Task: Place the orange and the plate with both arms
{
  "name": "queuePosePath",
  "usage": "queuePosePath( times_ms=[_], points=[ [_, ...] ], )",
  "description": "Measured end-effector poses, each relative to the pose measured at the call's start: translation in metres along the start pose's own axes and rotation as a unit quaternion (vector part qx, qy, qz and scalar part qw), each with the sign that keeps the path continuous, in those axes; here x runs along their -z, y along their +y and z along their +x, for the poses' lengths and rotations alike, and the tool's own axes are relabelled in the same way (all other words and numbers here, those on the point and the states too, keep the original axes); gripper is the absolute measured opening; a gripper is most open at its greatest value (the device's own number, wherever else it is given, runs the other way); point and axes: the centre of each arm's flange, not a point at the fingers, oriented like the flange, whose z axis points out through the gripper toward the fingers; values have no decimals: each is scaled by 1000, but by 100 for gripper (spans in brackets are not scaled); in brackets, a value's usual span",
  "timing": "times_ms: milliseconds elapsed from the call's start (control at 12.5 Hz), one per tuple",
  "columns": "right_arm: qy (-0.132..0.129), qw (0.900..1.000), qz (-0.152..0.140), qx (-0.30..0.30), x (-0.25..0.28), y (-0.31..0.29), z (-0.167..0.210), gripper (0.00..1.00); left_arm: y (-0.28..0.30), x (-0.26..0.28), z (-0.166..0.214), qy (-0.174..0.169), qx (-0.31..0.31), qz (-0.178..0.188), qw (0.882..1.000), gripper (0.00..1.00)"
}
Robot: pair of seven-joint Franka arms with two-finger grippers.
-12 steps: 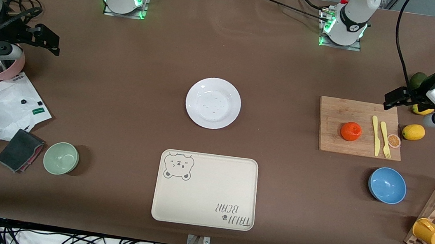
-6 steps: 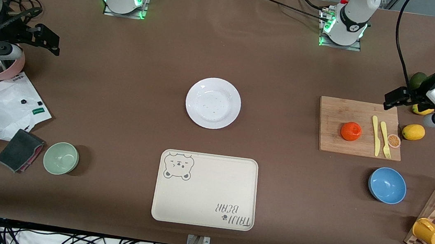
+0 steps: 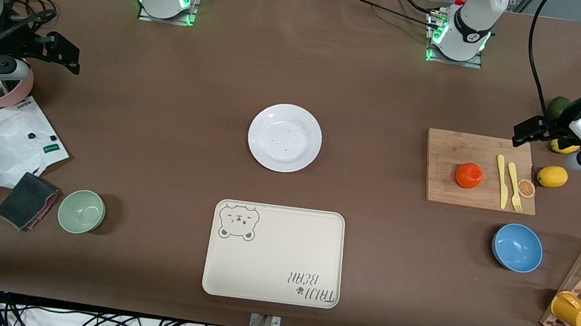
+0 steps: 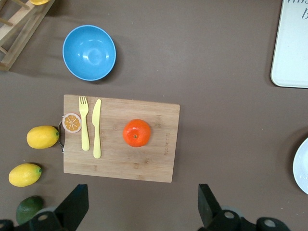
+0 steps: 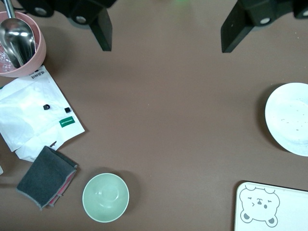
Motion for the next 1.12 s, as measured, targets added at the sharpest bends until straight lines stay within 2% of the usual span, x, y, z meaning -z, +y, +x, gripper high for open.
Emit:
queuePosePath(
  times_ms=[721,1122],
  points=[
    [0,1000,0,0,0,0,0,100,0,-1,-1,-6,-1,1,1000,100],
    [0,1000,0,-1,0,1,0,100,3,-21,-3,-50,31,9,998,100]
  ],
)
